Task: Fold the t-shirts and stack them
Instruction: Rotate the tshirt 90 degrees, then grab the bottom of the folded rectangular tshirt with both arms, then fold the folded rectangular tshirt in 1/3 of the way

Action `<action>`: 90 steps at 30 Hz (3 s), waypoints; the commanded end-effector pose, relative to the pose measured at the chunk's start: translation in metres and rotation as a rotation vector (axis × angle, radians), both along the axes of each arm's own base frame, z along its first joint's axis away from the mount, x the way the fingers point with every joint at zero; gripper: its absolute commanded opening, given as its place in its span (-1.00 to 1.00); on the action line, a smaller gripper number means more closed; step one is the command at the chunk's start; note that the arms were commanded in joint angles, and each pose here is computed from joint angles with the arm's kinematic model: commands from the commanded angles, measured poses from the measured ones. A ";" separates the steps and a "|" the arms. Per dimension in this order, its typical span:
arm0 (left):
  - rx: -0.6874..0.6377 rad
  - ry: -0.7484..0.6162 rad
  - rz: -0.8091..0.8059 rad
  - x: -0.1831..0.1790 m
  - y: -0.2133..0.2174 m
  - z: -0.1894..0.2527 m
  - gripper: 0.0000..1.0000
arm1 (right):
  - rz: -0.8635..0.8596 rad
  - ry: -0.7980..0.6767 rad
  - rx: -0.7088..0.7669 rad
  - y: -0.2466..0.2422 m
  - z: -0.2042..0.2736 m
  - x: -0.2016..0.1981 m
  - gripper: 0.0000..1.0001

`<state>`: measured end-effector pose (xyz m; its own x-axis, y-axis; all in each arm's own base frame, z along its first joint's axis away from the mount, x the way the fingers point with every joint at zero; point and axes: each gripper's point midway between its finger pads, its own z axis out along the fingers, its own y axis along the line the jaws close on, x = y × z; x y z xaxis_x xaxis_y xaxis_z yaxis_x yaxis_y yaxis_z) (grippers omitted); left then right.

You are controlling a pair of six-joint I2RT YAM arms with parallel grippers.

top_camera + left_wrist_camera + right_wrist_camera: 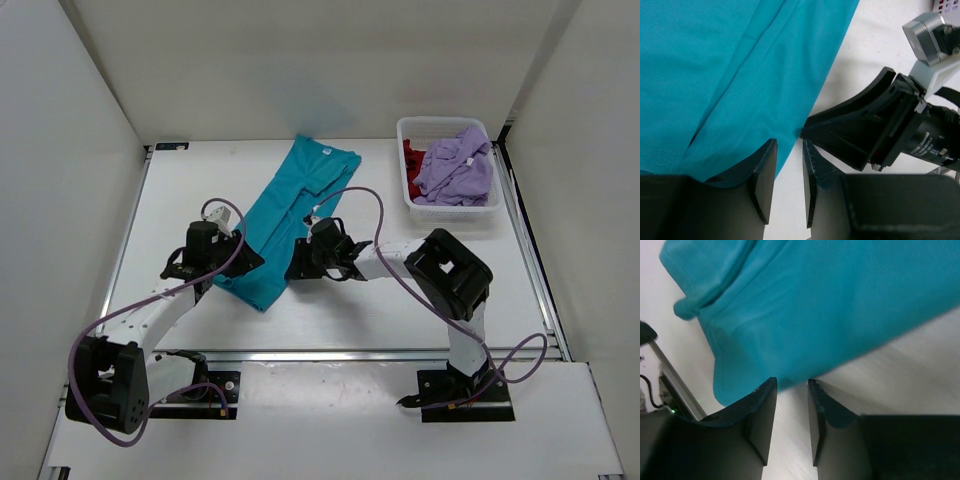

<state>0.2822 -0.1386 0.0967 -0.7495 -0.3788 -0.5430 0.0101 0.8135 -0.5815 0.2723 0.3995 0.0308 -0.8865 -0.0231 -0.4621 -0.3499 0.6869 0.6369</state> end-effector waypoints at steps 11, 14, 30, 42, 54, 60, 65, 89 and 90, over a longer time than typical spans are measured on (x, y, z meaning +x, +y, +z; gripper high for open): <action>0.034 0.021 -0.097 -0.013 -0.029 -0.013 -0.23 | -0.119 0.001 -0.051 -0.086 0.002 0.021 -1.00; 0.052 0.047 -0.148 -0.024 -0.045 -0.023 -0.24 | -0.122 -0.002 -0.080 -0.124 0.009 0.017 -0.99; 0.202 0.128 -0.056 -0.053 0.003 -0.070 0.08 | -0.092 0.049 -0.048 -0.152 0.007 -0.077 -0.25; 0.128 0.174 -0.099 -0.056 -0.018 -0.083 -0.05 | -0.075 0.066 0.046 -0.133 0.006 -0.074 -0.20; 0.096 0.198 -0.151 -0.084 -0.024 -0.076 -0.91 | -0.075 0.060 0.020 -0.130 0.005 -0.085 -1.00; 0.078 0.225 -0.198 -0.121 -0.023 -0.070 -1.00 | -0.050 0.099 -0.049 -0.142 -0.005 -0.134 -1.00; 0.029 0.229 -0.211 -0.135 -0.025 -0.058 -1.00 | -0.043 0.107 -0.033 -0.144 0.007 -0.152 -1.00; -0.023 0.072 0.082 0.136 -0.036 0.006 -1.00 | -0.195 -0.148 0.017 -0.168 0.094 0.155 -1.00; -0.013 0.088 0.088 0.144 -0.035 -0.003 -1.00 | -0.192 -0.152 0.014 -0.169 0.093 0.161 -1.00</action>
<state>0.3973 -0.1781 0.0893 -0.7871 -0.4345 -0.4378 -0.1106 0.7977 -0.5929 0.4132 0.2294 0.1096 -0.8199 0.1673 -0.5475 -0.2462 0.7603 0.6011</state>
